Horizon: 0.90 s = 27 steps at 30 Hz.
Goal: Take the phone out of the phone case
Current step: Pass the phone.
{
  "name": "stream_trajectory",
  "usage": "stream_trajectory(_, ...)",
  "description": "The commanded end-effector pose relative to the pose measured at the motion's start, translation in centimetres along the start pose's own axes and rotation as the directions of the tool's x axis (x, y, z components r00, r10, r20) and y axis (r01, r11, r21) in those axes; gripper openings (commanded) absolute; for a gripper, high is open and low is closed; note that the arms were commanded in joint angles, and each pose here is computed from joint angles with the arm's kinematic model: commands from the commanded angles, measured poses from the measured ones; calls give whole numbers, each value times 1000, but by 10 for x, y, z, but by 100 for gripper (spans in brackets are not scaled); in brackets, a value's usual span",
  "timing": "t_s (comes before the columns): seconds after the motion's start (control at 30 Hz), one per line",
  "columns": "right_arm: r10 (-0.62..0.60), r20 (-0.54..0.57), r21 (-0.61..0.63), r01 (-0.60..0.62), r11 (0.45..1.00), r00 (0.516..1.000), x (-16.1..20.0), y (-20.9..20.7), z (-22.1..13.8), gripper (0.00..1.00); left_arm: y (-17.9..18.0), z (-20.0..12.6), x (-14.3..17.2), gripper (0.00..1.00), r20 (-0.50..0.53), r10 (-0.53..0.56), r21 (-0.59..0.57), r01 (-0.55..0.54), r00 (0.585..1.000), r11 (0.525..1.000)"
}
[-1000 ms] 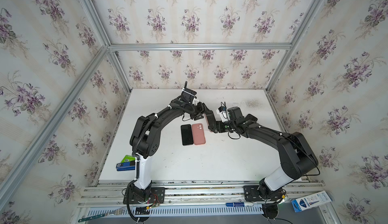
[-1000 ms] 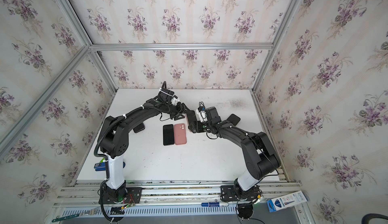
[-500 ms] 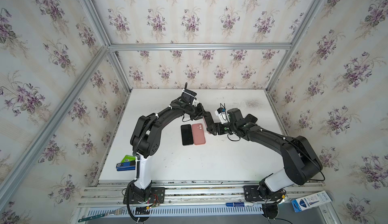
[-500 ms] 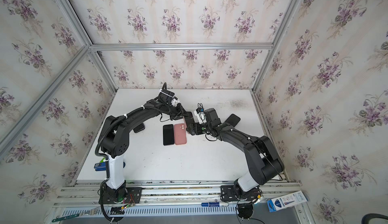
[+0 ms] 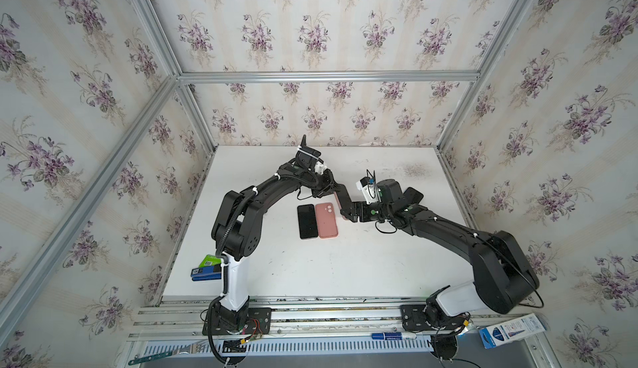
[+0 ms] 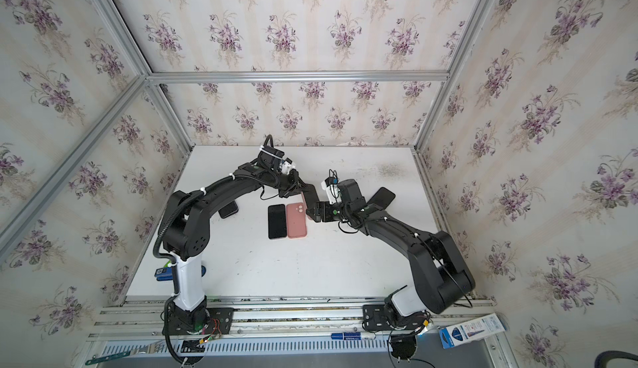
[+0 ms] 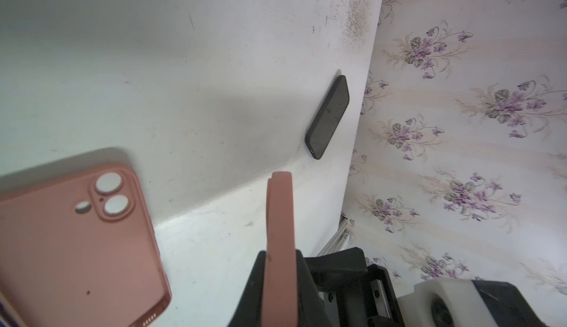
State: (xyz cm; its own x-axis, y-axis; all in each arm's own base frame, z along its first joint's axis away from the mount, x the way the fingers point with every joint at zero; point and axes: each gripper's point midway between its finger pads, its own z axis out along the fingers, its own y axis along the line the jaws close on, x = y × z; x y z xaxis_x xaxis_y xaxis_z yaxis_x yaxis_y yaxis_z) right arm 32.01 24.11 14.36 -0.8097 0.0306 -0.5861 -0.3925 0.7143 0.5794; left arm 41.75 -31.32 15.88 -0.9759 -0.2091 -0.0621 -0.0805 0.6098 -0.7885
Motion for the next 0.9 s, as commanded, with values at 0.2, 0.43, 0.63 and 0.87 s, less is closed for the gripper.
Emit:
stream_trajectory(0.2, 233, 263, -44, -229, 972, 936, -47, 28, -66, 91, -108, -127, -65, 0, 364, 162, 176, -238, 917, 955)
stream_trajectory(0.43, 425, 379, -228, -362, 904, 822, -67, 45, -97, 93, -167, -178, -73, 0, 490, 148, 361, -354, 859, 862)
stream_trajectory(0.63, 528, 366, -489, -324, 810, 766, -98, 75, -97, 89, -194, -199, -74, 0, 512, 79, 510, -377, 855, 773)
stream_trajectory(0.87, 526, 377, -644, -193, 740, 762, -137, 105, -96, 78, -201, -204, -75, 0, 486, 24, 584, -346, 873, 734)
